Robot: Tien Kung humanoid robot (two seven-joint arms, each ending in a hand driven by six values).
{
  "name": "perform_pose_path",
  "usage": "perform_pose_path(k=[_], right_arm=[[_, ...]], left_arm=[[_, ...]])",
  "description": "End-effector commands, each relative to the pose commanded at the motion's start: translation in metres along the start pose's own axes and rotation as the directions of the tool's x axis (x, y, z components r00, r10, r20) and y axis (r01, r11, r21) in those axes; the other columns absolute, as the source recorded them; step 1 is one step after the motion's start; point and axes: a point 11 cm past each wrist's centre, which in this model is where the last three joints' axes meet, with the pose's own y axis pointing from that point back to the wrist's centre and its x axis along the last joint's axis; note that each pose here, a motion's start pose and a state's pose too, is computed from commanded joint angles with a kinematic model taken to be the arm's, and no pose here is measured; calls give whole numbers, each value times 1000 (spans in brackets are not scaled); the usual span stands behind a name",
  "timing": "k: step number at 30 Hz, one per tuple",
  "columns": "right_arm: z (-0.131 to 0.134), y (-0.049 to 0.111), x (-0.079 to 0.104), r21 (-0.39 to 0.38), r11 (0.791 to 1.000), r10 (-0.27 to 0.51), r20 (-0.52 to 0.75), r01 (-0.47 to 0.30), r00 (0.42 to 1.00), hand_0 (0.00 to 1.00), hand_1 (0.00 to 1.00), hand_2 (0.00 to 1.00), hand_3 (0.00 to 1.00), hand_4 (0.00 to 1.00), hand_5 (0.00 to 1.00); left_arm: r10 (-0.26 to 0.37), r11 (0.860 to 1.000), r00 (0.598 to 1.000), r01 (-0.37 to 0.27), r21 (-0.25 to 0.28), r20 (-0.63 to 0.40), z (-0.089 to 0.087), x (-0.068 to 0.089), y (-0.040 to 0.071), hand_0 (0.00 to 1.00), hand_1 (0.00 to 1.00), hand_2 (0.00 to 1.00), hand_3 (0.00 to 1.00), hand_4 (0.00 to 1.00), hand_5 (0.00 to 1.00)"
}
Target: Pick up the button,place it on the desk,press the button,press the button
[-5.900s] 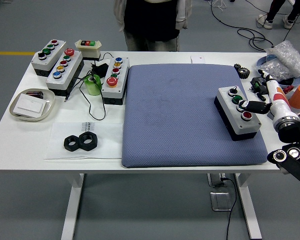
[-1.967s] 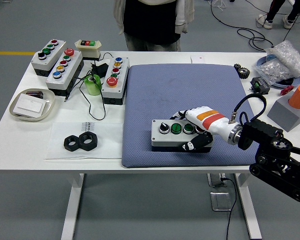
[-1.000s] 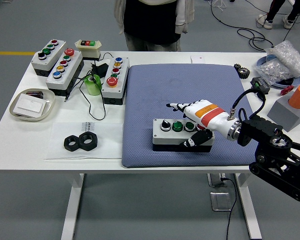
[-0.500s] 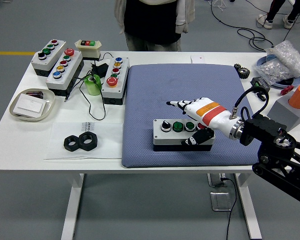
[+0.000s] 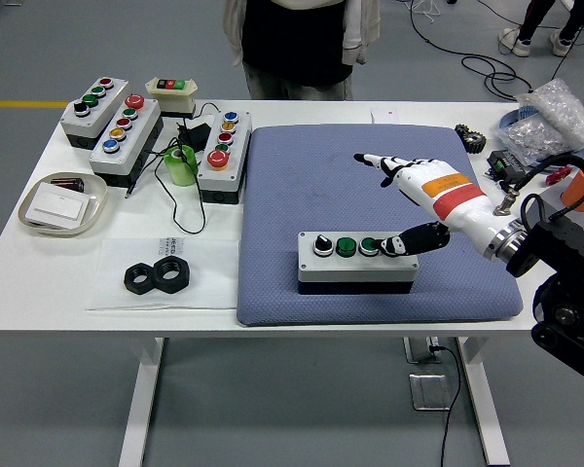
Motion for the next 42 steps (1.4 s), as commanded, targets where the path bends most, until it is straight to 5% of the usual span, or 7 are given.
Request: perform_pose_path(k=[5, 6, 17, 22, 24, 42], right_arm=[[8, 12, -6, -24, 999, -19, 61, 21, 998, 175, 2, 140, 813, 658, 2], [9, 13, -7, -27, 999, -20, 64, 22, 998, 151, 2, 62, 758, 567, 2], [21, 27, -35, -84, 980, -175, 74, 181, 982, 130, 2, 32, 717, 619, 2], [22, 30, -44, -93, 971, -214, 72, 220, 974, 82, 2, 22, 696, 559, 2], [22, 30, -46, -96, 969, -219, 73, 226, 973, 50, 2, 16, 691, 493, 2], [30, 28, -43, -128, 970, -197, 85, 207, 977, 75, 2, 25, 693, 549, 2]], left_arm=[[0, 1000, 1000, 0, 3, 2, -1, 0, 0, 744, 780, 853, 766, 540, 998], [0, 1000, 1000, 0, 3, 2, -1, 0, 0, 744, 781, 853, 766, 540, 998], [2, 1000, 1000, -3, 6, 7, -3, 0, -1, 744, 780, 853, 766, 540, 998], [3, 1000, 1000, -3, 7, 9, -4, 0, -1, 744, 781, 852, 766, 540, 998], [3, 1000, 1000, -3, 8, 10, -4, 0, -1, 744, 781, 853, 766, 539, 998], [1, 1000, 1000, -1, 1, 5, -1, 0, 0, 744, 781, 852, 766, 539, 998]])
